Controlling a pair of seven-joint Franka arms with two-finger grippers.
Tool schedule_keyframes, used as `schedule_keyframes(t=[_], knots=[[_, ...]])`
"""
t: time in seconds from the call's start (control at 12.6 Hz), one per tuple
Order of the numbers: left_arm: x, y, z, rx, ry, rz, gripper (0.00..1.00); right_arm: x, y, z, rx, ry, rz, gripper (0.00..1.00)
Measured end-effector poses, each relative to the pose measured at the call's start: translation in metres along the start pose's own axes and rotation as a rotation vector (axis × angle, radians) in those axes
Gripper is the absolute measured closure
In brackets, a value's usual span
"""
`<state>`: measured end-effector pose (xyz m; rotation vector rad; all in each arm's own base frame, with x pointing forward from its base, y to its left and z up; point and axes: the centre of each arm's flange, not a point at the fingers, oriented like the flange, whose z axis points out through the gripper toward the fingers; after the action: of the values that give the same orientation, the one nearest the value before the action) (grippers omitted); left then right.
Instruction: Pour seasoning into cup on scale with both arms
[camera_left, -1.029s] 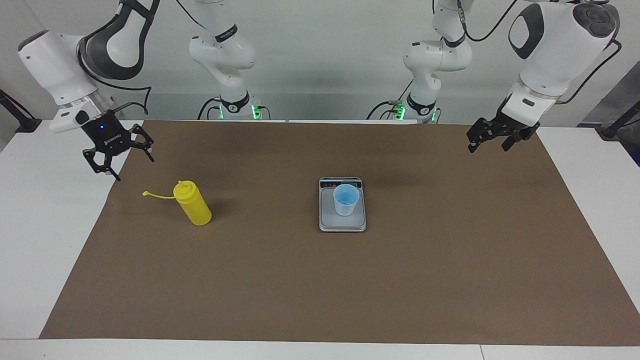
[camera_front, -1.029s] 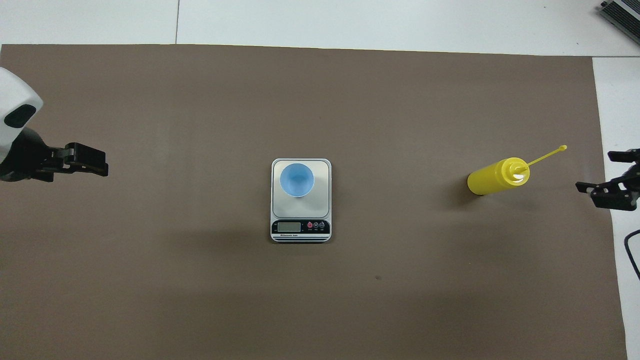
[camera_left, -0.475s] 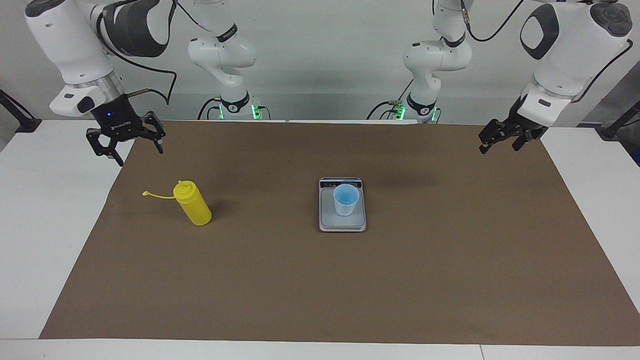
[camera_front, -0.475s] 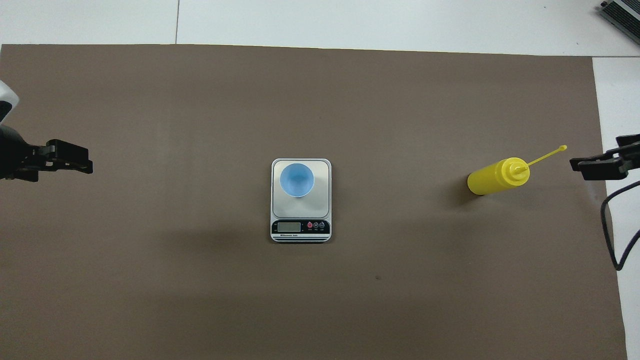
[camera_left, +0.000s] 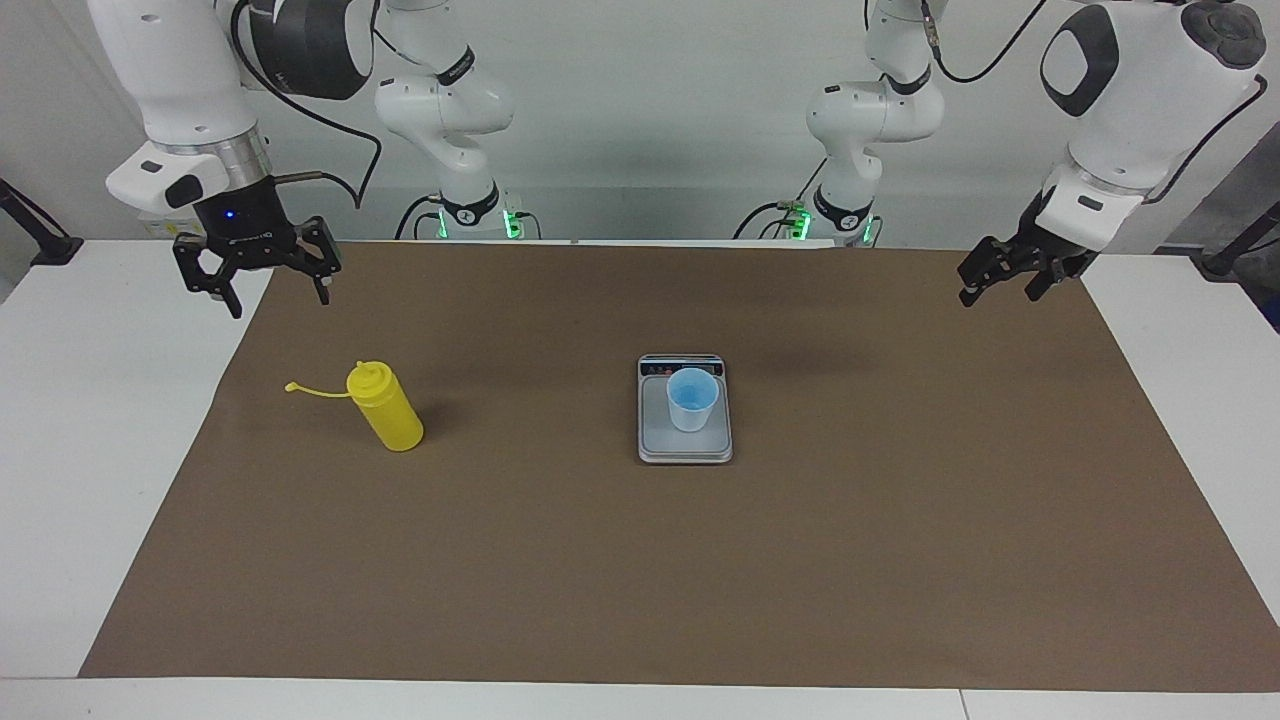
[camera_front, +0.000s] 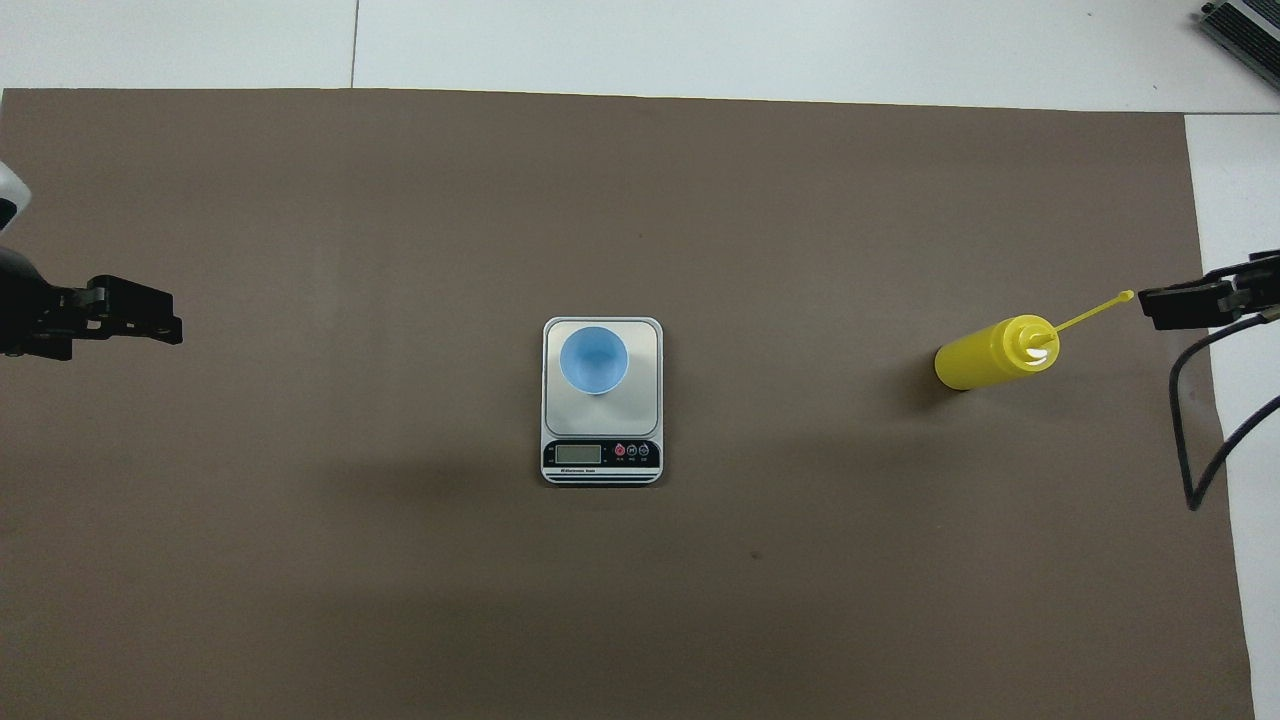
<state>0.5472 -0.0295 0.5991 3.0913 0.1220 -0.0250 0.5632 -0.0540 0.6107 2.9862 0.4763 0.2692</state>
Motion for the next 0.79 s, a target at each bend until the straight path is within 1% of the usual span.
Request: schedule_keyframes(t=[0.16,0.32,0.55,0.63,0.79], knots=[[-0.001,0.000,-0.014,-0.001,0.003,0.001,0.00,0.001,0.001,-0.001,-0.005,0.006,-0.001,0.00],[0.000,0.001,-0.028,-0.003,0.027,0.003,0.00,0.002,0.000,-0.003,-0.006,0.008,-0.003,0.00],[0.000,0.003,-0.034,0.004,0.040,0.008,0.00,0.002,-0.003,-0.003,-0.004,0.007,-0.004,0.00],[0.000,0.005,-0.034,0.022,0.045,0.016,0.00,0.003,-0.003,-0.004,-0.005,0.008,0.013,0.00],[-0.001,0.010,-0.038,0.032,0.053,0.027,0.00,0.003,-0.006,-0.010,0.001,-0.004,0.098,0.00]])
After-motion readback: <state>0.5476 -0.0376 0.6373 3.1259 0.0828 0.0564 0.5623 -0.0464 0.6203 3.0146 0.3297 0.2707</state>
